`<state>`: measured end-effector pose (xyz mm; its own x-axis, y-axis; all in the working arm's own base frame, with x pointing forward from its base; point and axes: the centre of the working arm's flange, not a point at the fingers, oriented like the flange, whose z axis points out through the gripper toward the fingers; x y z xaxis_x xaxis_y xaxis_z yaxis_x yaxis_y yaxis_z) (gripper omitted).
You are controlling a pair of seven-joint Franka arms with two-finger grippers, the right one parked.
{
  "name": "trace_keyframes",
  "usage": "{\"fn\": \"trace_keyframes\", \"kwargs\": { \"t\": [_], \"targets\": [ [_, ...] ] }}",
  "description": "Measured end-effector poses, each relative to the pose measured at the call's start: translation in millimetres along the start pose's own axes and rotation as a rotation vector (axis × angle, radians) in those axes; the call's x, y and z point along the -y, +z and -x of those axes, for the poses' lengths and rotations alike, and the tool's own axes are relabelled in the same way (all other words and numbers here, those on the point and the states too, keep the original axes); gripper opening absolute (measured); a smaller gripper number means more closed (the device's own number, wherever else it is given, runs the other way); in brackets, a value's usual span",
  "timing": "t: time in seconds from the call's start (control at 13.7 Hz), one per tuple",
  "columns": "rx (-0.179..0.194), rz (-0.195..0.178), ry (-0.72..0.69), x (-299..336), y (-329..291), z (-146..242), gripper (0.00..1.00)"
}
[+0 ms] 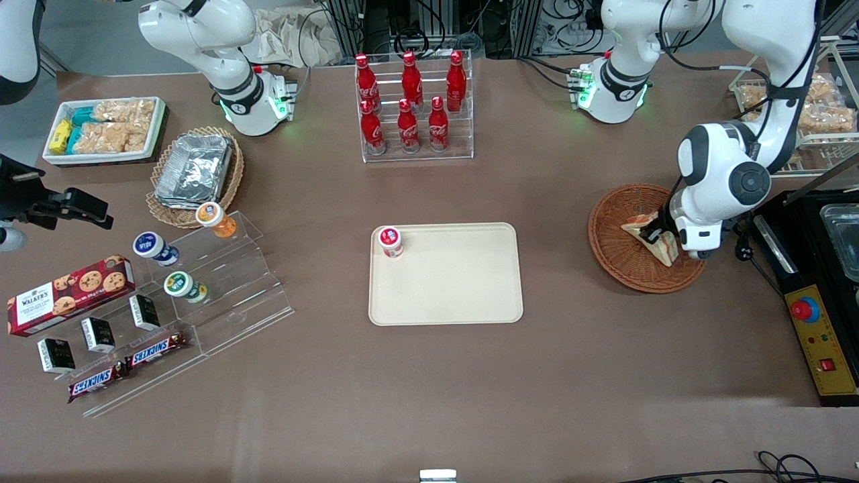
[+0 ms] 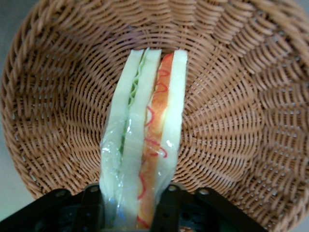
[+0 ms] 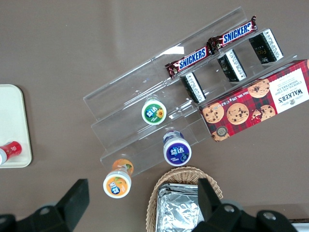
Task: Place sandwich from basket to tray
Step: 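Close the left gripper on the sandwich's wrapped edge, then lift the sandwich with the left gripper and carry it toward the tray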
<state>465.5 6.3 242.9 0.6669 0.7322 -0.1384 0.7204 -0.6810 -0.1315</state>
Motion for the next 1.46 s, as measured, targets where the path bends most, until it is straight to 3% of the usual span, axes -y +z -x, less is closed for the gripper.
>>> {"fn": "trace_keyframes", "kwargs": {
  "t": [0.07, 0.66, 0.88, 1.24, 1.46],
  "targets": [
    [0.002, -0.002, 0.001, 0.0, -8.3, 0.7, 0.26],
    [0.046, -0.056, 0.026, -19.9, -134.5, -0.7, 0.26],
    [0.031, -0.049, 0.055, -36.4, -184.8, 5.4, 0.26],
    [-0.018, -0.027, 0.199, -92.6, -214.1, 60.6, 0.26],
    [-0.021, -0.033, 0.316, -135.8, -208.4, 108.9, 0.26]
  ]
}}
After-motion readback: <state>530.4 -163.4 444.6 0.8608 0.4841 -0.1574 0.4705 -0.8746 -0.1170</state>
